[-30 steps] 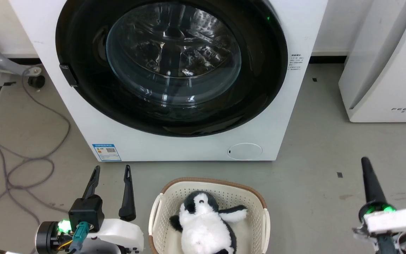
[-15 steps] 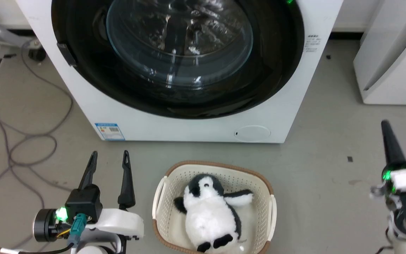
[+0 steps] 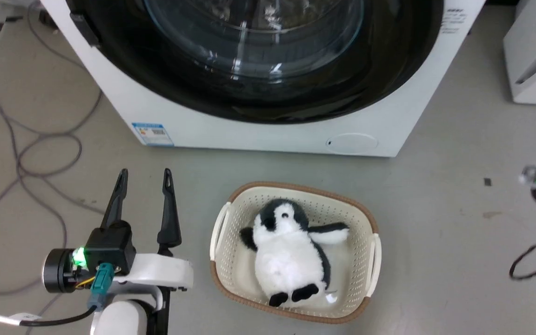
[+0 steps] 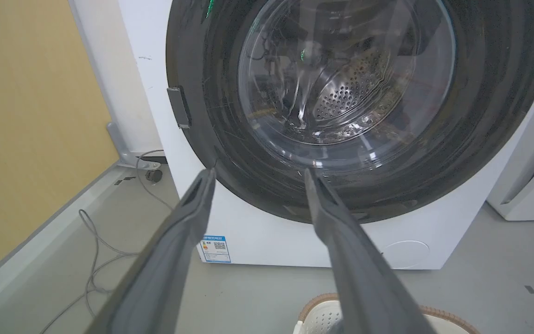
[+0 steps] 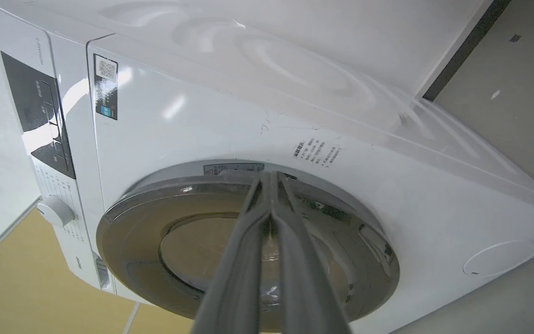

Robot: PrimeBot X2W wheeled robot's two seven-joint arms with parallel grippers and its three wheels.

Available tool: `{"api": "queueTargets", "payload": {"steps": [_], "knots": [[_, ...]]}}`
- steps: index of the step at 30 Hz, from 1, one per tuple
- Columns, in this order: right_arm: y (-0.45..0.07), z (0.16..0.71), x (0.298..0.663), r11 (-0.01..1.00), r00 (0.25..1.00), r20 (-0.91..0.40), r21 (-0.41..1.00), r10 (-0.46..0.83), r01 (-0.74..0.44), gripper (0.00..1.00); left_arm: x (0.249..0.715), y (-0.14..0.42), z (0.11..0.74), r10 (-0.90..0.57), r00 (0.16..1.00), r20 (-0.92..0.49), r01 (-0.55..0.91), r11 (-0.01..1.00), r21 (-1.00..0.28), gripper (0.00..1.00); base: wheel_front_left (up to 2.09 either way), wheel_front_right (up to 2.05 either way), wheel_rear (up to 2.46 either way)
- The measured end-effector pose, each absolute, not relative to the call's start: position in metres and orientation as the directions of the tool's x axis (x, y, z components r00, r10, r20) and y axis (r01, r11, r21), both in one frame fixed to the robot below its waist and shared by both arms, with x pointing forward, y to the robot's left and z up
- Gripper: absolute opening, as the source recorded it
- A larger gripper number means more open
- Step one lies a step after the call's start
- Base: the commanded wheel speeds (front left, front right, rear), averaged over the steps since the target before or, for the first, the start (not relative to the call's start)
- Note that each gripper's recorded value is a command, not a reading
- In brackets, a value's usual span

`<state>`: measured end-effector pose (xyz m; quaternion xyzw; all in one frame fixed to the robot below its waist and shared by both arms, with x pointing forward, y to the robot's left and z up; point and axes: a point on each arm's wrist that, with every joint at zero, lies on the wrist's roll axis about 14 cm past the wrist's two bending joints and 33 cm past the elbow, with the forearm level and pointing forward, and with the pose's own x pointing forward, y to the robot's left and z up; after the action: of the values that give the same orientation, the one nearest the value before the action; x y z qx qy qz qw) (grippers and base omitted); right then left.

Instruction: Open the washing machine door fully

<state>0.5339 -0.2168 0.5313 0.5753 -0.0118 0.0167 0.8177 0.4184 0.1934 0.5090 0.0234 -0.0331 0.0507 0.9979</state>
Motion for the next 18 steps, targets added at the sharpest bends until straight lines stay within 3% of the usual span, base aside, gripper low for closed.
{"api": "queueTargets", "payload": {"steps": [18], "knots": [[-0.17, 0.54, 0.627, 0.289, 0.982, 0.026, 0.954, 0.189, -0.08, 0.0, 0.436, 0.204, 0.489, 0.143, 0.988, 0.049, -0.146, 0.988, 0.056, 1.0, 0.0, 0.0, 0.0]]}}
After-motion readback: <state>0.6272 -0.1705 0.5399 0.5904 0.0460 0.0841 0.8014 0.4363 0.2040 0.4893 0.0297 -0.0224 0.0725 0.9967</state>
